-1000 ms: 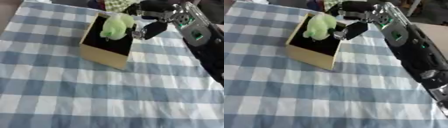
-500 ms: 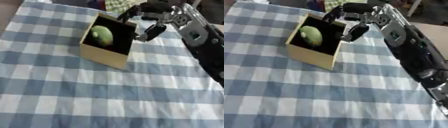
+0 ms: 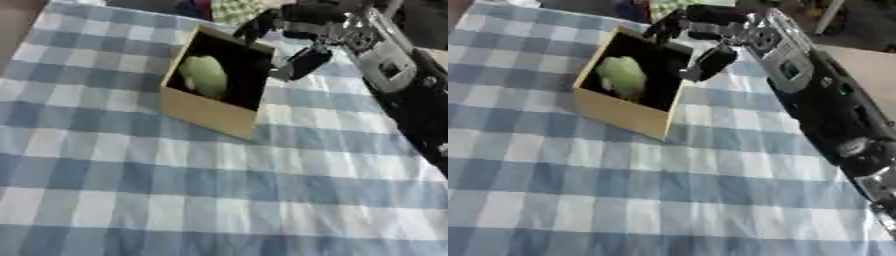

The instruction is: Pick up objects on the table and place them in the box.

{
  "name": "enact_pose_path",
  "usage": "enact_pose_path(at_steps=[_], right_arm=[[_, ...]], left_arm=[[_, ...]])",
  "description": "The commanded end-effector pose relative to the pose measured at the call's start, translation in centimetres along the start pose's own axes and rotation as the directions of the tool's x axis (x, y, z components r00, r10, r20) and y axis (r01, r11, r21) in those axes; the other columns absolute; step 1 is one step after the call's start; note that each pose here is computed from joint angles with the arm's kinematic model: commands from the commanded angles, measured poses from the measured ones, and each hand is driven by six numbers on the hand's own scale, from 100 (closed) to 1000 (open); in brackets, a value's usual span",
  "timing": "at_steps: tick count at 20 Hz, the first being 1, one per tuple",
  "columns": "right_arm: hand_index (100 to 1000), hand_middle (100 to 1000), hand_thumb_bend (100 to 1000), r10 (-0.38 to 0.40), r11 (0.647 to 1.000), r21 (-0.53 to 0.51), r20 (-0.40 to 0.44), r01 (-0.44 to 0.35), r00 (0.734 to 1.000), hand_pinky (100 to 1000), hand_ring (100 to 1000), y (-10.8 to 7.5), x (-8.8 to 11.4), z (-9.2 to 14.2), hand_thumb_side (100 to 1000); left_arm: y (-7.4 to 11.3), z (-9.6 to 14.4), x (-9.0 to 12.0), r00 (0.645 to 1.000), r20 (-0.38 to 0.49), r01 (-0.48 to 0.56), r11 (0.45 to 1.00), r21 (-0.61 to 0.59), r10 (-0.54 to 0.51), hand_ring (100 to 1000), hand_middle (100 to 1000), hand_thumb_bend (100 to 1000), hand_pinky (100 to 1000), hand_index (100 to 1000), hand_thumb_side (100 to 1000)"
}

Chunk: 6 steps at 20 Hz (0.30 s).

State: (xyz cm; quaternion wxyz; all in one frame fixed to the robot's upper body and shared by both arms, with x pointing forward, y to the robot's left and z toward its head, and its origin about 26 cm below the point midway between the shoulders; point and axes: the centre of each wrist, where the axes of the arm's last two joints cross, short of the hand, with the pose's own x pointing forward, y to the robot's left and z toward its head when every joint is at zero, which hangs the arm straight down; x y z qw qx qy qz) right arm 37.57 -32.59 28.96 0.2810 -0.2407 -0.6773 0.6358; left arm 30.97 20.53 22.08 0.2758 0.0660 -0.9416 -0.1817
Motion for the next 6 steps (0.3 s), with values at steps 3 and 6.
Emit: enact_pose_path(at_steps=[3,6], right_arm=[[906,683,100,0.084,0.987,-0.142,0.032,-0.079,0.996,770,769,-3.7,2.6,3.3,100],[865,654,100,0.121,0.962,-0.251,0.044,-0.106,0.992,746,744,-4.3,5.1,5.2,209]], left_arm=[[0.5,-0.1,0.3,1.000,0.012,0.021,1.000,0.014,-0.021,734,800,100,400,641,732],[0.7,0.0,0.3,1.000,0.008,0.030,0.999,0.029,-0.030,734,799,100,400,641,732]])
